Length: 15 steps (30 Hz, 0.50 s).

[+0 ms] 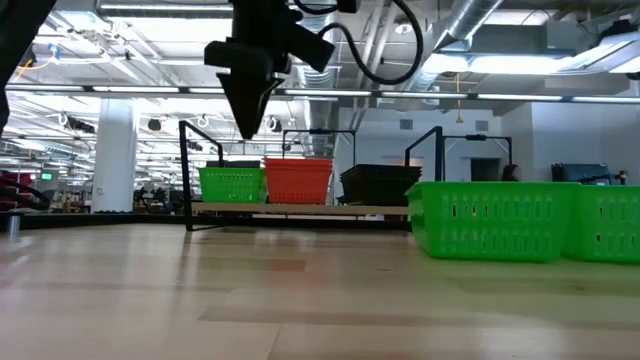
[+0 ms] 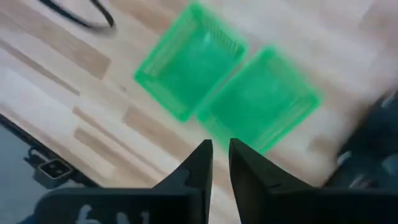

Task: Stack baskets on shelf by color
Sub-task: Stack the right green bin on top of the green bin on the shelf

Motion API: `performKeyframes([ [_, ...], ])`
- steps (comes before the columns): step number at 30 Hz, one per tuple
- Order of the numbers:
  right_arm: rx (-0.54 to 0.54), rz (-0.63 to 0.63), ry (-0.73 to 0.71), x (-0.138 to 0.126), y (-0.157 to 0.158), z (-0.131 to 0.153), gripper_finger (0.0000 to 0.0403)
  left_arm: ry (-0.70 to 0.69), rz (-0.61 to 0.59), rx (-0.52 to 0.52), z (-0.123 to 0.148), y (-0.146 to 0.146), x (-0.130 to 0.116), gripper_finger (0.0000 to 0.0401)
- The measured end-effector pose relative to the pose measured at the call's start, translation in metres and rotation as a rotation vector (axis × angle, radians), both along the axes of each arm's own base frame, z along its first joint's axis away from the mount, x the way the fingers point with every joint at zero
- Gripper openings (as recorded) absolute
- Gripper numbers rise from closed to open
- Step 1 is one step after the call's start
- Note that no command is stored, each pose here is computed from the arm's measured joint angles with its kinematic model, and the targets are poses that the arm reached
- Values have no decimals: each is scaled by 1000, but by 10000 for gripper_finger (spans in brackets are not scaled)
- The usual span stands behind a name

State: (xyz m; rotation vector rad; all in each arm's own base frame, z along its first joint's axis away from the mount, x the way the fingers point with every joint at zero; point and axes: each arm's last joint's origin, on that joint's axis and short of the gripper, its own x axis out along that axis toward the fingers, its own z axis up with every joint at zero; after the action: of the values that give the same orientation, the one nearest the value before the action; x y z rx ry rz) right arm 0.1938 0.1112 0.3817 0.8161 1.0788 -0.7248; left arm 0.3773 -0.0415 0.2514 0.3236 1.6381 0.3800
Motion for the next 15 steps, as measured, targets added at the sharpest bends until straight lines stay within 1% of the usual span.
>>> performKeyframes([
  [2,29,-50,60,-1,11,-18,69,-2,20,-21,2,-1,-2,139],
  [4,27,-111,144,-6,20,-37,68,6,38,-41,3,-1,-4,139],
  [7,42,-185,238,-16,36,-63,68,-2,50,-41,10,-2,-8,139],
  [9,49,-258,297,-22,45,-78,68,-26,52,-44,16,-1,-13,139],
  [10,50,-293,315,-25,49,-83,68,-29,53,-44,19,-1,-16,139],
  [15,66,-452,290,-35,60,-105,69,-73,114,-38,31,6,-39,139],
])
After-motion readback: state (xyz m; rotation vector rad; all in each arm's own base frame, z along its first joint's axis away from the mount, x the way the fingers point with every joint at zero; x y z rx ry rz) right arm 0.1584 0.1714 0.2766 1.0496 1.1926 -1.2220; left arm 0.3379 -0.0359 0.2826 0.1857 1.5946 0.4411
